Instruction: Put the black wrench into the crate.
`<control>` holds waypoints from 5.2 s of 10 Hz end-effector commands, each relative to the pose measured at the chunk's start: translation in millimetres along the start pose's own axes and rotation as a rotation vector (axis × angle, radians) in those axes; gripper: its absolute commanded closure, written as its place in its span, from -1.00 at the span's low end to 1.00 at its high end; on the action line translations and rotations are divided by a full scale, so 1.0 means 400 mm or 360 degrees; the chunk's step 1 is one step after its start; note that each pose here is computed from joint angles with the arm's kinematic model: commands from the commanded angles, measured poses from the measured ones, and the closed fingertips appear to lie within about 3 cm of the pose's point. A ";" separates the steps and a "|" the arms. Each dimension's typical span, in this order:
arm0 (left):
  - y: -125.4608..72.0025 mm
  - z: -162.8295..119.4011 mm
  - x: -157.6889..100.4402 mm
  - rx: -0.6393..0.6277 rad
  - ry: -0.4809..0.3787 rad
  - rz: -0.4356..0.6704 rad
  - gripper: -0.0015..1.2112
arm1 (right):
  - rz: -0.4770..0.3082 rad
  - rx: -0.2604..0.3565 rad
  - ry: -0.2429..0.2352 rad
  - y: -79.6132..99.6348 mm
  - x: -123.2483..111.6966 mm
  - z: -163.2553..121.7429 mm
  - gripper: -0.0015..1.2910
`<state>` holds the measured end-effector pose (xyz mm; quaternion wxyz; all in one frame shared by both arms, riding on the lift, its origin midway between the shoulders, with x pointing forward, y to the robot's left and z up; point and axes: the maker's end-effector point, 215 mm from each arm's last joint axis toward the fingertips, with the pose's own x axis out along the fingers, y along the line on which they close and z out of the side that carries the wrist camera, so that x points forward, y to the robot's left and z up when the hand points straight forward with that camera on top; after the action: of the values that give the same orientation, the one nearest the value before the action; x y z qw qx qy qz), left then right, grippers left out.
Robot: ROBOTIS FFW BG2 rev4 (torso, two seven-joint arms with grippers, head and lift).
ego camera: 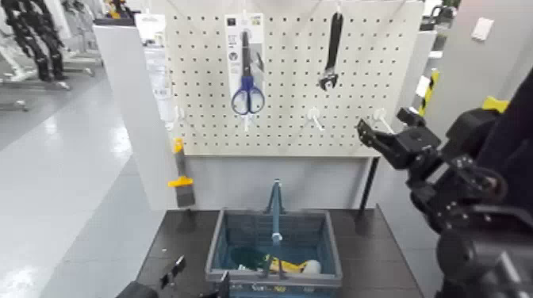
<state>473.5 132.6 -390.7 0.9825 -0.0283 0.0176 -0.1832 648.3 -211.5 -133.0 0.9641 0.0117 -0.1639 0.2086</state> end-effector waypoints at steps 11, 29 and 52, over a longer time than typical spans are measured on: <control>-0.019 0.013 0.026 -0.0003 -0.0025 -0.0039 -0.65 | 0.0458 0.0144 -0.0220 0.114 0.254 0.182 -0.76; -0.026 0.022 0.031 0.0006 -0.0038 -0.0055 -0.65 | 0.0682 0.0167 -0.0123 0.189 0.295 0.181 0.71; -0.019 0.011 0.020 0.0016 -0.0024 -0.0054 -0.65 | 0.0586 0.0787 0.0370 0.439 -0.114 -0.316 0.71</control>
<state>478.6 122.7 -385.9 0.9796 -0.0252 0.0088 -0.1993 578.7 -57.3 -262.9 0.8899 0.1876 -0.0072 0.4159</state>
